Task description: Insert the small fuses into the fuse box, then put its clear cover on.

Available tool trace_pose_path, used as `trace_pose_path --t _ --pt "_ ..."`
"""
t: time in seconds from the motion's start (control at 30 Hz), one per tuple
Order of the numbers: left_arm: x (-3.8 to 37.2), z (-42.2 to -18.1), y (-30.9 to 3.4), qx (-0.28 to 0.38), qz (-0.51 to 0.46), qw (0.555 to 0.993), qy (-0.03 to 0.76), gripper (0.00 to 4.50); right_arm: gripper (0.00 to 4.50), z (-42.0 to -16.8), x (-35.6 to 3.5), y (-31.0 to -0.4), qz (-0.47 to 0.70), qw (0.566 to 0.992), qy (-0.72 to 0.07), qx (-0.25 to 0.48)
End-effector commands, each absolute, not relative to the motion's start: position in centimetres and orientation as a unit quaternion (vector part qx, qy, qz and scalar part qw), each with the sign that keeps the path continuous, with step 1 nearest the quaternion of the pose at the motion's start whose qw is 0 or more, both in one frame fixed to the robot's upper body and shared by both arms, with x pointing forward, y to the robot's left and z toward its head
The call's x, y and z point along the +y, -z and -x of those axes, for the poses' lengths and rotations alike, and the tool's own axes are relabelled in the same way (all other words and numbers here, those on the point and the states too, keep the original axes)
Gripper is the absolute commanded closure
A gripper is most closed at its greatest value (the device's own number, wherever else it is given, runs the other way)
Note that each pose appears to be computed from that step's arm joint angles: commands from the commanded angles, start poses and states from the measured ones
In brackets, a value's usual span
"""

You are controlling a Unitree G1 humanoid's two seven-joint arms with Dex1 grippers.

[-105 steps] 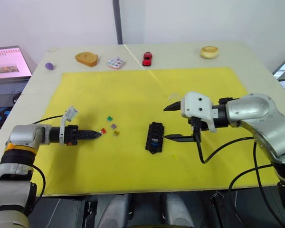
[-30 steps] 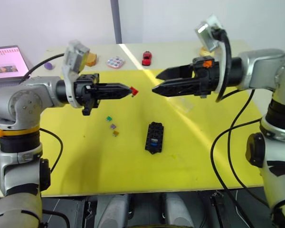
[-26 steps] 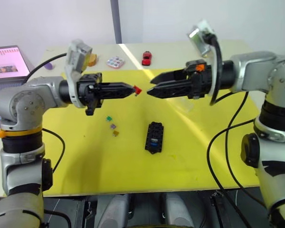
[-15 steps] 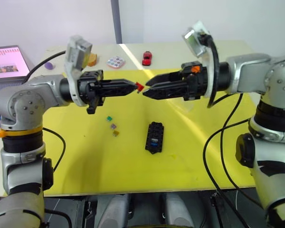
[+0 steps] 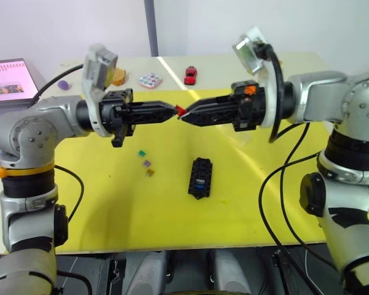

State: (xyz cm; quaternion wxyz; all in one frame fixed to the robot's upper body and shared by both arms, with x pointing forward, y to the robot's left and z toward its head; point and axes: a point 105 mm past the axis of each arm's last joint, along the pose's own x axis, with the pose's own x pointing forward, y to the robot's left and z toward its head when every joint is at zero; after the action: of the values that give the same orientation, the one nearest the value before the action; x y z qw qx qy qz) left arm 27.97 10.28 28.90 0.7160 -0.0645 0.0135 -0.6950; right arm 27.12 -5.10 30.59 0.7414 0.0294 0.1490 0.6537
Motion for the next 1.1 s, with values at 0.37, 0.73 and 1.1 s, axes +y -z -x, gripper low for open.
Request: trace_pose_path --t 0.37,0.73,1.1 --pt "9.9 -27.6 -29.4 0.002 0.055 0.709 0.703 4.5 4.47 -26.1 -5.0 -32.0 -0.024 0.733 -0.669 0.118" --pt "9.7 -29.7 -23.1 0.077 -0.086 0.764 0.634 4.5 4.47 -27.0 -6.8 -27.7 0.181 0.783 -0.578 0.144" --pt "8.7 -29.4 -14.3 0.111 -0.216 0.72 0.65 0.03 4.5 -27.0 -8.1 -22.4 0.31 0.731 -0.58 0.183"
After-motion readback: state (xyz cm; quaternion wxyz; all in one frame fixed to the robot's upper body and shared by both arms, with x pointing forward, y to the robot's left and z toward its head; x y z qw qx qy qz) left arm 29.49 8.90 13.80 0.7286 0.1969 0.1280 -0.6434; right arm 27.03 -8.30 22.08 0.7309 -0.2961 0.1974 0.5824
